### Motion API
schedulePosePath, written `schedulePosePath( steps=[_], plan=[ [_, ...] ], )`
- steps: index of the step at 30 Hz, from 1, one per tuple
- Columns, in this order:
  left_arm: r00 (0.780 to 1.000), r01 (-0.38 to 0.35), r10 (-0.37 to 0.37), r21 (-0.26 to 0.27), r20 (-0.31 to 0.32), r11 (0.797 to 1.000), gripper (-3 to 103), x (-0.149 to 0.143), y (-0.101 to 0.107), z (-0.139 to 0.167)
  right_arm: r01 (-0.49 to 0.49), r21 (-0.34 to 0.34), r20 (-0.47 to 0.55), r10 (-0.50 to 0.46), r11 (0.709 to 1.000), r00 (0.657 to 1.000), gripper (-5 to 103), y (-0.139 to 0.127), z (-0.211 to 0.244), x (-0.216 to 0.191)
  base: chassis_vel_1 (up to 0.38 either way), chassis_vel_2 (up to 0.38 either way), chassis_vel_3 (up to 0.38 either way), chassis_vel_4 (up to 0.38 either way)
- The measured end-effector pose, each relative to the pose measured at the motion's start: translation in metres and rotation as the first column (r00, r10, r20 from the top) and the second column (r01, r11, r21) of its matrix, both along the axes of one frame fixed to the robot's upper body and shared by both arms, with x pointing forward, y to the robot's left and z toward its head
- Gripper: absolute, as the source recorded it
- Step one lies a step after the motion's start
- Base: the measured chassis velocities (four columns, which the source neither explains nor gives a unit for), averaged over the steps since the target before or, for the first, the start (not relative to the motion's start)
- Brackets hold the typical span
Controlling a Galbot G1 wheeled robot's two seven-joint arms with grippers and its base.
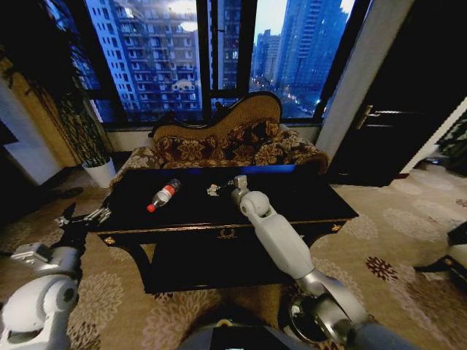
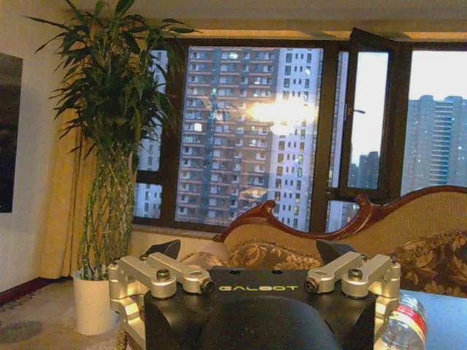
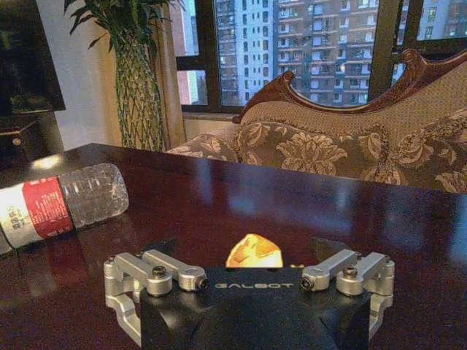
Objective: Move to the front of the table and place the trash on the table into the trash bin.
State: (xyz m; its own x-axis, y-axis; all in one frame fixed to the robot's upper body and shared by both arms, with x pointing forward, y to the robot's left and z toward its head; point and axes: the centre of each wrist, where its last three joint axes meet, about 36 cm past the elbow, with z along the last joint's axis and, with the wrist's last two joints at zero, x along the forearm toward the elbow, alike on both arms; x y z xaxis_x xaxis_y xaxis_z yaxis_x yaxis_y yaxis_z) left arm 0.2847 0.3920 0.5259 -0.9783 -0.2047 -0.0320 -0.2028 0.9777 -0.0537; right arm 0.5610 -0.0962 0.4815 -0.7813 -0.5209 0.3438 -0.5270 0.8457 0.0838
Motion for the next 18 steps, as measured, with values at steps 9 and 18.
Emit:
schedulePosePath(
  steps=[9, 18],
  plan=[
    [1.000, -0.005, 0.005, -0.001, -0.002, 1.000, 100, 0.000, 0.002, -0.003, 0.005, -0.014, 0.001, -0.005, 1.000, 1.000, 100, 0.007, -0.003, 0.010, 0.000, 0.000, 0.000, 0.000],
    [1.000, -0.009, 0.009, 0.000, 0.003, 1.000, 100, -0.001, 0.003, -0.004, -0.004, -0.025, -0.001, 0.004, 1.000, 1.000, 100, 0.009, -0.006, 0.009, 0.000, 0.000, 0.000, 0.000]
  ],
)
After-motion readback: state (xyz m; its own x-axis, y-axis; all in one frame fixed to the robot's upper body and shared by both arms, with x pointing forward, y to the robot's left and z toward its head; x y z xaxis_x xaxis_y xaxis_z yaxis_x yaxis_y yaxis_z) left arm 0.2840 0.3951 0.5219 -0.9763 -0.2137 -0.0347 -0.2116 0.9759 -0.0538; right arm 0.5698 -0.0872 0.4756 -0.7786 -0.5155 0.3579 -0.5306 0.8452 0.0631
